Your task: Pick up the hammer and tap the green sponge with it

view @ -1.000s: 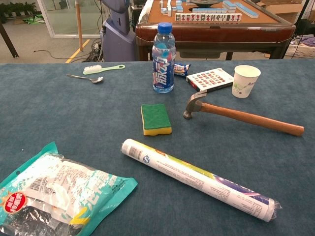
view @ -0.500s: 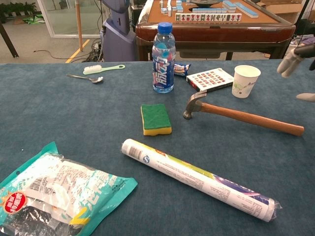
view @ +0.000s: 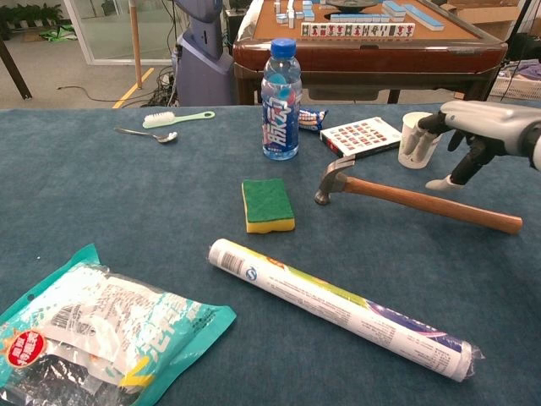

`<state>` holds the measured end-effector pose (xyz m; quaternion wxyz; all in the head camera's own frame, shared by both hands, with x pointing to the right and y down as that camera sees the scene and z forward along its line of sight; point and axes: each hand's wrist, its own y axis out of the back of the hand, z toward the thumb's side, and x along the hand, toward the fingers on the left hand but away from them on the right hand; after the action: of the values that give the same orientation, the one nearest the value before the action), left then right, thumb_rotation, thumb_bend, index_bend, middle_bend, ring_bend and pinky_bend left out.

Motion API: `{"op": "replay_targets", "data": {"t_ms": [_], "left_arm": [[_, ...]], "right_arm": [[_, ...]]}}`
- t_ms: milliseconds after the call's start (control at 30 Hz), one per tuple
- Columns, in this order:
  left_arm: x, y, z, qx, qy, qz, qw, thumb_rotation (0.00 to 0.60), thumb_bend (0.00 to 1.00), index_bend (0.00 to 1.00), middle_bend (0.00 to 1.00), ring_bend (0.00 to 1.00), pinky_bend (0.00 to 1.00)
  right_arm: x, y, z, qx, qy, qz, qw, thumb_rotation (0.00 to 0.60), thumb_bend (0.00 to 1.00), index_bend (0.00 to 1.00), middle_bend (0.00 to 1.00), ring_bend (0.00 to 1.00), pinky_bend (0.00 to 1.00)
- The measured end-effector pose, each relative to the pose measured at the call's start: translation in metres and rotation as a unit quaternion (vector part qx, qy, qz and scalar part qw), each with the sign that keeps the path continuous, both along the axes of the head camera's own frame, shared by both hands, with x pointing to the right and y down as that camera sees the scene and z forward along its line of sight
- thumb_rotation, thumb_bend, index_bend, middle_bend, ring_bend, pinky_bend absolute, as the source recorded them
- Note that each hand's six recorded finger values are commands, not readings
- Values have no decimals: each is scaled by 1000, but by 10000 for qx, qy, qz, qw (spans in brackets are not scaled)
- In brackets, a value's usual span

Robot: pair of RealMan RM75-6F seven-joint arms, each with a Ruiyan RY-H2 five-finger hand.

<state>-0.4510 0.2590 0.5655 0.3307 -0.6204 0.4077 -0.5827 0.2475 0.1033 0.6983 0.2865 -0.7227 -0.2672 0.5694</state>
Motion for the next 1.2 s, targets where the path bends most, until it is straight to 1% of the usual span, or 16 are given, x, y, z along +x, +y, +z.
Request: {"op": "replay_targets", "data": {"t_ms": [133,300,867,1200], "left_arm": [[-2,0,0,21,6,-14,10000,600,245,199,45,39,17],[-5,-1,1,38,12,-13,10000,600,245,199,45,39,17],[-10,-2,5,59,33,-62,10000,600,245,199,45,39,17],[-14,-1,5,102,22,-111,9999,600,245,198,45,39,17]], "right_arm": [[-15,-1,9,-99,-23,-53,9999,600,268,325,352,136,259],[-23,-3,16,-144,-3,-53,9999,600,268,325,375,136,250],[-41,-6,42,-345,97,-75,9993,600,268,326,379,136,249],[-50,-2,50,-471,141,-144,9987,600,386,361,409,165,249]]}}
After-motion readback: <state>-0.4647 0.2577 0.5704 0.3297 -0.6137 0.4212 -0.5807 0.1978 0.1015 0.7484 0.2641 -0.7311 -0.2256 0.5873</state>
